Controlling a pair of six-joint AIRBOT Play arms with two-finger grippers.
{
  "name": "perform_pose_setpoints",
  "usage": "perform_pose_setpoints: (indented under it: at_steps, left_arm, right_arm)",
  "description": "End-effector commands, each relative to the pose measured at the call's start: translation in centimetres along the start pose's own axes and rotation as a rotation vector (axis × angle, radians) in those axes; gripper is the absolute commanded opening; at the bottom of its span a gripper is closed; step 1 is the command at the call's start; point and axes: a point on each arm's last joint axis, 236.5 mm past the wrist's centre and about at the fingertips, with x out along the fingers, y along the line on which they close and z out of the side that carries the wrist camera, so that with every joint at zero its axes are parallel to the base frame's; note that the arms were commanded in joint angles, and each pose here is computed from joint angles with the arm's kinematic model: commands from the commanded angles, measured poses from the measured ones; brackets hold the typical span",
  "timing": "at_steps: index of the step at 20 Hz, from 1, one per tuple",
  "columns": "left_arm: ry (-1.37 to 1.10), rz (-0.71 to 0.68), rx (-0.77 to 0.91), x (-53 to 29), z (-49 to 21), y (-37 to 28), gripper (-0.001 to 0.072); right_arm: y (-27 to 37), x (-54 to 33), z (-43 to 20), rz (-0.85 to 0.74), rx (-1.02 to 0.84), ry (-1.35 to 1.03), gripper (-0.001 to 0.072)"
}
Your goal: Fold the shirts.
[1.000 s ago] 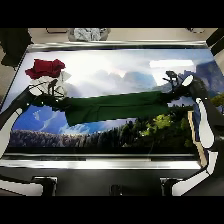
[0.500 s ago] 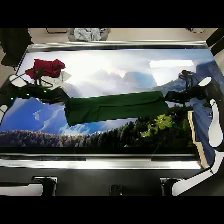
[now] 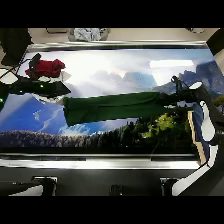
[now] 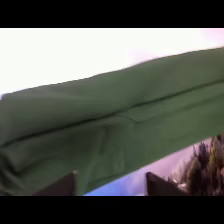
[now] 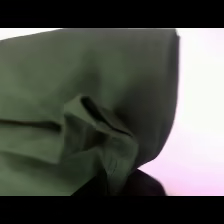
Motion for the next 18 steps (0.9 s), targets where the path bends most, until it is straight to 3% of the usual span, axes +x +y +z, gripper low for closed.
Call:
perform_pose_setpoints:
  at_steps: [1, 2, 5, 8, 12, 18]
  left_arm:
    - [0.041, -0.031, 0.051, 1.6, -1.0, -2.6, 0.0275]
    - [0.065, -0.044, 0.071, 2.7, -1.6, -3.7, 0.0143]
    - [0.067, -0.117, 0.065, 7.5, -3.0, -8.0, 0.0028]
    - [0.109, -0.221, 0.032, 12.7, -5.6, -13.1, 0.0028]
    - [0.119, -0.344, -0.131, 18.2, -7.3, -18.0, 0.0027]
    - [0.190, -0.474, -0.435, 24.9, -11.0, -22.6, 0.0027]
  right_arm:
    - [4.0, -3.1, 1.2, 0.044, -0.092, -0.046, 0.0044]
    - [5.5, -4.9, 1.5, 0.044, -0.123, -0.067, 0.0044]
    - [10.9, -9.4, 1.0, 0.047, -0.235, -0.084, 0.0044]
    - [17.1, -13.2, -0.7, 0.048, -0.345, -0.091, 0.0044]
    - [23.3, -18.2, -3.4, -0.003, -0.433, -0.146, 0.0044]
    - [27.0, -22.6, -6.6, -0.009, -0.435, -0.187, 0.0045]
